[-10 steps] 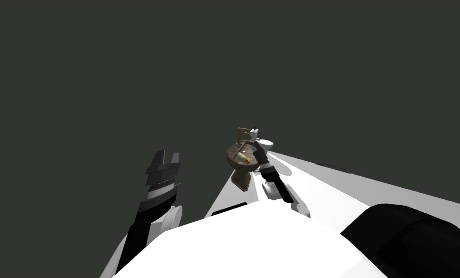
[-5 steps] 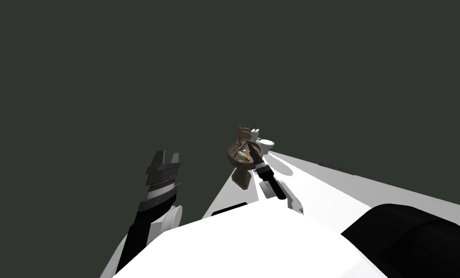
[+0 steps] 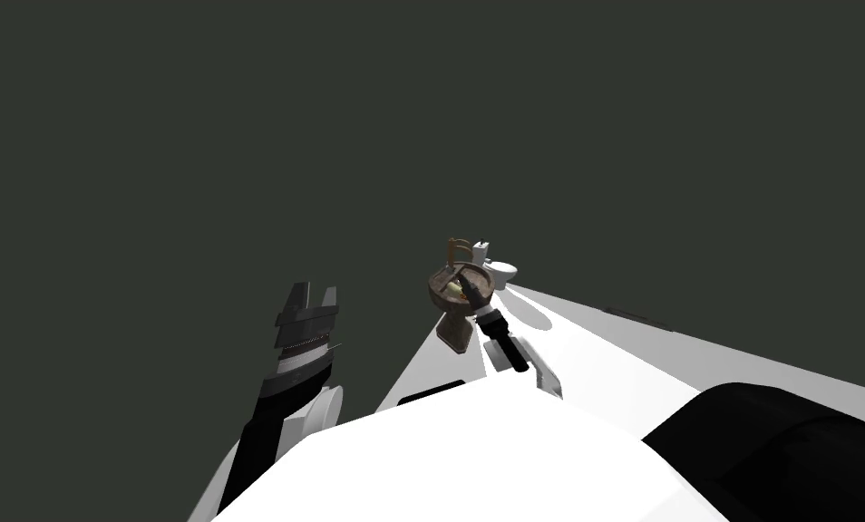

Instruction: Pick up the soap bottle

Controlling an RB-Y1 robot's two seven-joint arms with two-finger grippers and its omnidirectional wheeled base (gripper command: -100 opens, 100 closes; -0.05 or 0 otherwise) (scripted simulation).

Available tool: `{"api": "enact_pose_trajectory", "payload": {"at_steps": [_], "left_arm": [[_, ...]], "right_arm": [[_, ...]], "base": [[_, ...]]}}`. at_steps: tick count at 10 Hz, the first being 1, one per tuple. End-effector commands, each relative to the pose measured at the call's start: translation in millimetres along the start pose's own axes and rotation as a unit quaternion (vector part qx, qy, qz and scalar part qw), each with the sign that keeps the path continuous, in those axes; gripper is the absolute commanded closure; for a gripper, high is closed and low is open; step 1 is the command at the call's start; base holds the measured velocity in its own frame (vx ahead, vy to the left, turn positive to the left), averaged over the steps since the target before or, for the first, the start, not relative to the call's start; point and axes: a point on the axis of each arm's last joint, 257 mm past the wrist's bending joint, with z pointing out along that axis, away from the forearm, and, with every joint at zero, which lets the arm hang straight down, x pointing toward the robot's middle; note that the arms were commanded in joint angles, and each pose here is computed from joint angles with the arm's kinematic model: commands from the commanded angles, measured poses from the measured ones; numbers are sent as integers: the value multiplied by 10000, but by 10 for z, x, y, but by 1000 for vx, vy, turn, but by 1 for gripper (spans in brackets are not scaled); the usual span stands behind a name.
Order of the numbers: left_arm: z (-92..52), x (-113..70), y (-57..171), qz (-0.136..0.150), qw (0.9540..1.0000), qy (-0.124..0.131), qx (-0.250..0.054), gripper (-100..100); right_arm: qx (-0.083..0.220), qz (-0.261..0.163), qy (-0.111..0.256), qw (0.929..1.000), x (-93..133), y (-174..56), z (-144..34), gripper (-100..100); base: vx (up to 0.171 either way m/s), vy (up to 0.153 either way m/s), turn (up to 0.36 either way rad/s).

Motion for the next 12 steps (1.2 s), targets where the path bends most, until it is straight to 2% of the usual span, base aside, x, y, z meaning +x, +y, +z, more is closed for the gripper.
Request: {"api": "enact_pose_trajectory", "payload": {"at_steps": [1,6,7,10,11,12], "left_arm": [[0,0,0,0,10000,0,0,0],[0,0,0,0,10000,0,0,0],[0,0,0,0,10000,0,0,0],[0,0,0,0,10000,0,0,0],[0,0,0,0,10000,0,0,0],[0,0,0,0,10000,0,0,0]], "right_arm": [[39,-333,151,9993,139,-41,40,-100],[86,-1184,476,9918,408,-107,87,-100],[123,-1446,590,9876,515,-151,108,-100],[139,-1962,762,9775,646,-204,120,-100],[182,-2230,874,9707,744,-264,132,-100],[168,-2358,902,9675,757,-265,130,-100]], "base": [[-55,5,51],[-55,-2,37],[-54,-7,39],[-43,-7,25],[-43,-3,31],[-32,-3,16]]}}
